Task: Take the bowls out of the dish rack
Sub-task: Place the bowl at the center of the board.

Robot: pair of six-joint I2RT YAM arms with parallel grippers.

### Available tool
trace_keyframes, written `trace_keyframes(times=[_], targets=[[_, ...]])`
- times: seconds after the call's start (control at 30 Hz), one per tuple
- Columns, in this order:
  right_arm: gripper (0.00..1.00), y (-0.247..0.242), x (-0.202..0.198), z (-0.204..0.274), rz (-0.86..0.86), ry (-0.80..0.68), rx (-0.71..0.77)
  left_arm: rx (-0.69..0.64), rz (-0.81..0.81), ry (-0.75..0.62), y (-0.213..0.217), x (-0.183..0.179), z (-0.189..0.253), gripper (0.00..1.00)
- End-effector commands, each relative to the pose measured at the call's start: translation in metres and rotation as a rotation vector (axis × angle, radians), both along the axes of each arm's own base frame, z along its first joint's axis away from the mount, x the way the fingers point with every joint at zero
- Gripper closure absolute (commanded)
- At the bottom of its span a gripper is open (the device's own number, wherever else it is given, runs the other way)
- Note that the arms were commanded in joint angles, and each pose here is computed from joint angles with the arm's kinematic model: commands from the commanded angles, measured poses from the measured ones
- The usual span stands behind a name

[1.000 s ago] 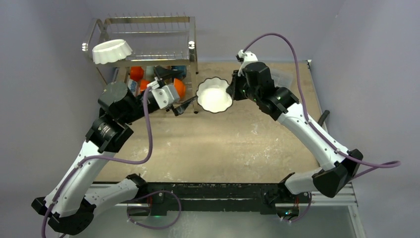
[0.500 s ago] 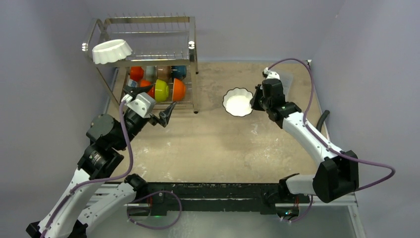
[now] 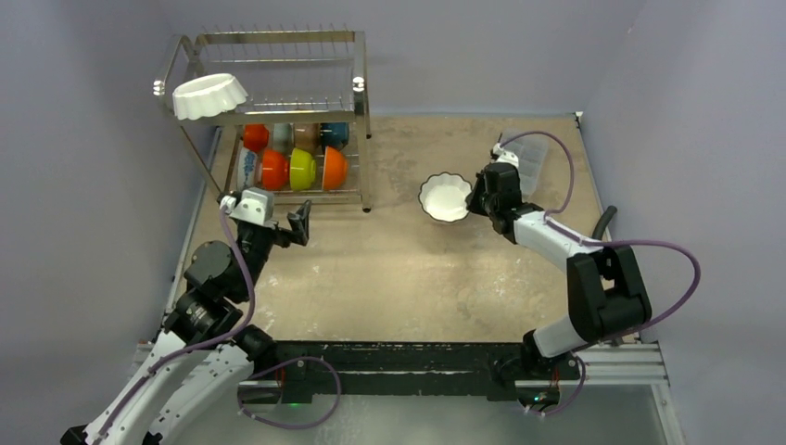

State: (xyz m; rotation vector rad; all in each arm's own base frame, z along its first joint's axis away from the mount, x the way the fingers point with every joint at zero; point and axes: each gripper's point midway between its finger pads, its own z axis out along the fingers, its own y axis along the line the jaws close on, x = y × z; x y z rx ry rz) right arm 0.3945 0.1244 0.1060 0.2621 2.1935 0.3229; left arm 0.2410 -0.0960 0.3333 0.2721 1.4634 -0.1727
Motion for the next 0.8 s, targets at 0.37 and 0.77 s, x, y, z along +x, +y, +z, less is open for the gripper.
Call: trace_keyframes(times=[0.37,0.77], targets=[[1.00,-0.005,0.063,-0.010,-0.124,-0.111,0.090,-0.281,0.317,-0.075,0.071,0.003,0.002,0.09],[0.79,-0.002,0.071,-0.023,-0.118,-0.094,0.085,-0.328,0.377,-0.098,0.087,-0.001,0.003,0.09]])
